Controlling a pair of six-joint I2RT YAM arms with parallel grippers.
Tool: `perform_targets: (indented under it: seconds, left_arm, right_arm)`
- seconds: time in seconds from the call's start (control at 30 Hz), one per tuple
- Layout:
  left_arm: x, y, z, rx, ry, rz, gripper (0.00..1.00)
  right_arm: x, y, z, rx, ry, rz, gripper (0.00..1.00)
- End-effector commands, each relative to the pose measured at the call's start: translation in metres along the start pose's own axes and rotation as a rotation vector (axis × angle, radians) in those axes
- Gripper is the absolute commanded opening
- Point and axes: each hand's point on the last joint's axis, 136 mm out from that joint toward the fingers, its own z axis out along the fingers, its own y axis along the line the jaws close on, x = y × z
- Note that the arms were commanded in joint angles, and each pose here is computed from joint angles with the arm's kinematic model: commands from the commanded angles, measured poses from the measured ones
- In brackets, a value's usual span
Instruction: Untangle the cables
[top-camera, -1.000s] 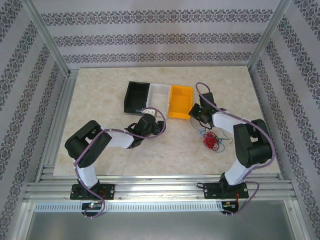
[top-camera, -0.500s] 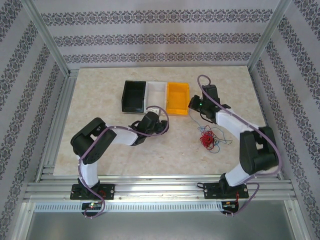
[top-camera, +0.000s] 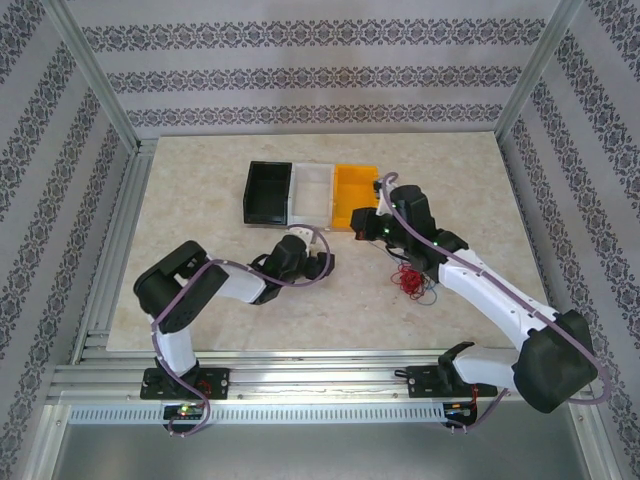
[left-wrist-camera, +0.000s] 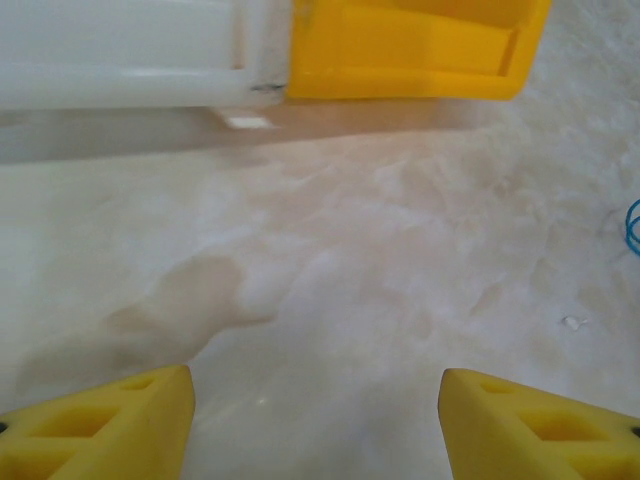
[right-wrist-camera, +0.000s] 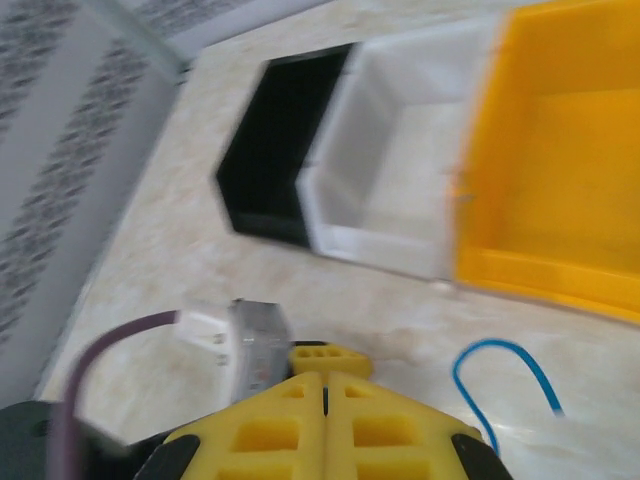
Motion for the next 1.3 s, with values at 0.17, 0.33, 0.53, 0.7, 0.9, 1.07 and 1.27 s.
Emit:
perform_targets:
  seconds: [0.17, 0.33, 0.53, 0.7, 0.9, 1.07, 1.27]
  left_arm:
    - [-0.041, 0.004, -0.049, -0.043, -0.208, 0.015, 0.67]
    - [-0.039, 0.011, -0.069, -0.089, -0.18, 0.093, 0.68]
    - [-0.027, 0.034, -0.084, -0.192, -0.15, 0.114, 0.68]
    - [-0.03, 0.05, -0.095, -0.272, -0.183, 0.081, 0.68]
    - [-0.034, 0.068, -0.09, -0.349, -0.202, -0.016, 0.69]
    - [-0.041, 0.062, -0.073, -0.283, -0.216, -0.104, 0.69]
    - [-0.045, 0.058, -0.048, -0.273, -0.116, -0.081, 0.68]
  right_arm:
    - [-0.046, 0.143, -0.005, -0.354, -0.043, -0.16, 0.0]
    - [-0.038, 0.115, 0.028, -0.246, -0.013, -0.121, 0.0]
    - [-0.004, 0.038, 0.039, -0.04, 0.044, -0.031, 0.0]
    - [0.035, -0.061, 0.007, 0.261, 0.018, 0.118, 0.0]
    - [0.091, -0.156, -0.038, 0.564, -0.021, 0.277, 0.05]
    - [0.103, -0.171, -0.041, 0.62, -0.016, 0.301, 0.51]
    - [0.093, -0.156, -0.022, 0.573, 0.011, 0.238, 0.55]
